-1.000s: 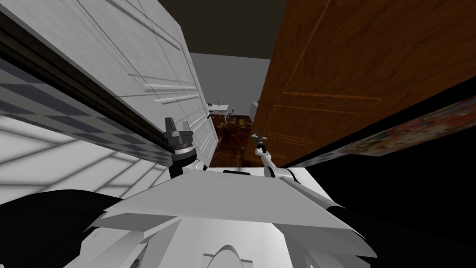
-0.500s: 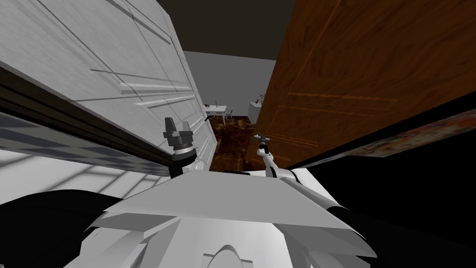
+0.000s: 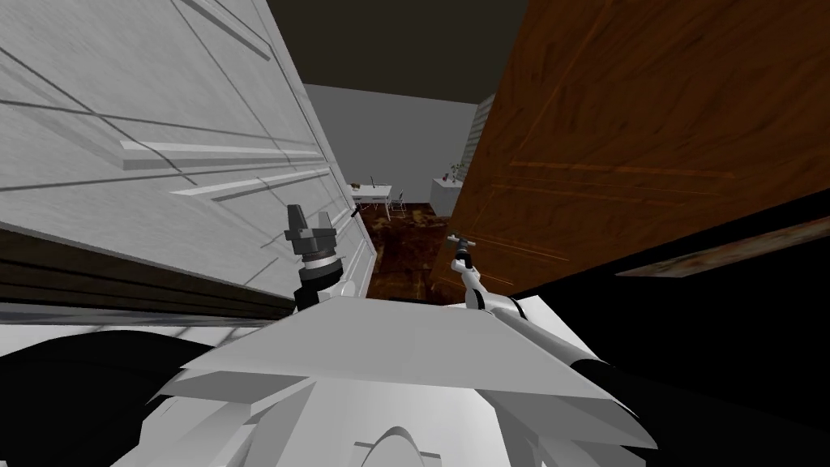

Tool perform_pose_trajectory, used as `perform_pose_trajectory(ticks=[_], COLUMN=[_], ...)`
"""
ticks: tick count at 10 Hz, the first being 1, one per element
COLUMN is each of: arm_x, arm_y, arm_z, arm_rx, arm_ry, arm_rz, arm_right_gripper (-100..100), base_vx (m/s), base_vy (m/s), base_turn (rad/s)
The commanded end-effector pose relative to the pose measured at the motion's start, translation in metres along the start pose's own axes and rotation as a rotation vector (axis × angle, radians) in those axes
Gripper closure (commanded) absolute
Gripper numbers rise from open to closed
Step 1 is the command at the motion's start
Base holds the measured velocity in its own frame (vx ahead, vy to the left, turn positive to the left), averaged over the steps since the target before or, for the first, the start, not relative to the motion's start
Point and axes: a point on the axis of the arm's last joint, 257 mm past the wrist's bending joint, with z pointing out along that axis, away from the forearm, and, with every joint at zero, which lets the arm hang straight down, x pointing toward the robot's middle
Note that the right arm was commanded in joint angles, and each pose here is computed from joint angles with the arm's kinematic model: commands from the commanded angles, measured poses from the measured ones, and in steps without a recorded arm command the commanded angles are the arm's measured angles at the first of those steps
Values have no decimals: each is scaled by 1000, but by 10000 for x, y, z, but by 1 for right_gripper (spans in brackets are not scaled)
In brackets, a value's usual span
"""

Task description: Push the door open

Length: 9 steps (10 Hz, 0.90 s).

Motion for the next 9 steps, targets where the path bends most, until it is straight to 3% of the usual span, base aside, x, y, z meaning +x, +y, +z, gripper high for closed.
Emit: perform_pose_trajectory(ticks=[1,3,4,5,9], arm_x=[-164,-295,-258,-387,-621], arm_y=[33,32,-5,15,7], arm_z=[19,19,2,8,-6], arm_rx=[-6,-6,4,-1,0], arm_ry=[-23,-47,-39,-60,-102], arm_rz=[-3,-1,-2,-2,-1], arm_right_gripper=[100,100,100,100,100], base_vx=[199,209,97,134,181], base_vy=[115,111,50,7,36], base_turn=[-59,-75,-51,-40,-47])
